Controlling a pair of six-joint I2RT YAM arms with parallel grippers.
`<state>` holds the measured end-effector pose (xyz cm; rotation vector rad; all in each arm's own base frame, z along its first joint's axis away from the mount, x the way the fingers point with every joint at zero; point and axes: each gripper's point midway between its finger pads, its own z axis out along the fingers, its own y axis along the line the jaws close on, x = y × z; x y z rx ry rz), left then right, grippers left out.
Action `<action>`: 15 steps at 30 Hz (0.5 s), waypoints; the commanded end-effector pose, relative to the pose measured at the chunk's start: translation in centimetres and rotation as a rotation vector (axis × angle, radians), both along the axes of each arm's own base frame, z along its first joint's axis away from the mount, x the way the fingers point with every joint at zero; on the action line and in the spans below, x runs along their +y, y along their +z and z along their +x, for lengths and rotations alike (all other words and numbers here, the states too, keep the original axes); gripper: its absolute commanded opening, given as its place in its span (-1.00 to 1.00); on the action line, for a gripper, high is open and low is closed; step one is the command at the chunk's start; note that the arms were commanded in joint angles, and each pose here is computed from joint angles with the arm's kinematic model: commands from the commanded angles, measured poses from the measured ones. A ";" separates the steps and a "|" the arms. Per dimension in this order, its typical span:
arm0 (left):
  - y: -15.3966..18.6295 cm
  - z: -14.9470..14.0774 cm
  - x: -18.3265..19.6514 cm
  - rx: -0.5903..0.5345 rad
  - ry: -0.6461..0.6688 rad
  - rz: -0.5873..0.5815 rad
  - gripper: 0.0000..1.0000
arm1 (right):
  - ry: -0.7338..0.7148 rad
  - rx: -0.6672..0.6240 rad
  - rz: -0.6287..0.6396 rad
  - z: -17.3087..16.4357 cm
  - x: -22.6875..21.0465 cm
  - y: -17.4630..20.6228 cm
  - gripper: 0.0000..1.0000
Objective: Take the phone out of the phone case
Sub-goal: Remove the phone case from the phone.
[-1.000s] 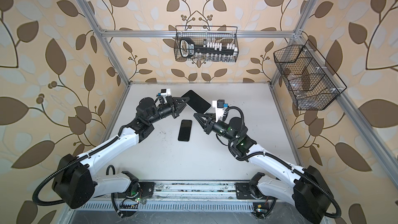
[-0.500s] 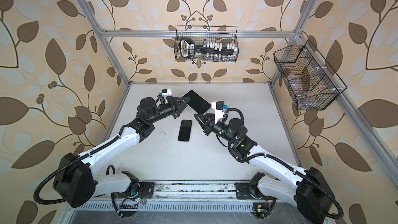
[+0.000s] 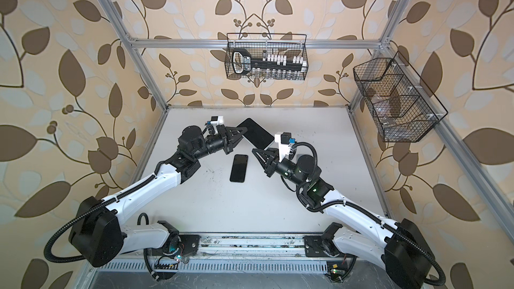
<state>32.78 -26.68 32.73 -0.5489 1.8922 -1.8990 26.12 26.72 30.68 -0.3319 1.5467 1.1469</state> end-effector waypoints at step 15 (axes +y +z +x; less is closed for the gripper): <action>4.6 2.3 3.2 -0.040 0.168 -0.097 -1.00 | -0.002 -0.112 -0.233 -0.3 -1.3 -3.3 -0.50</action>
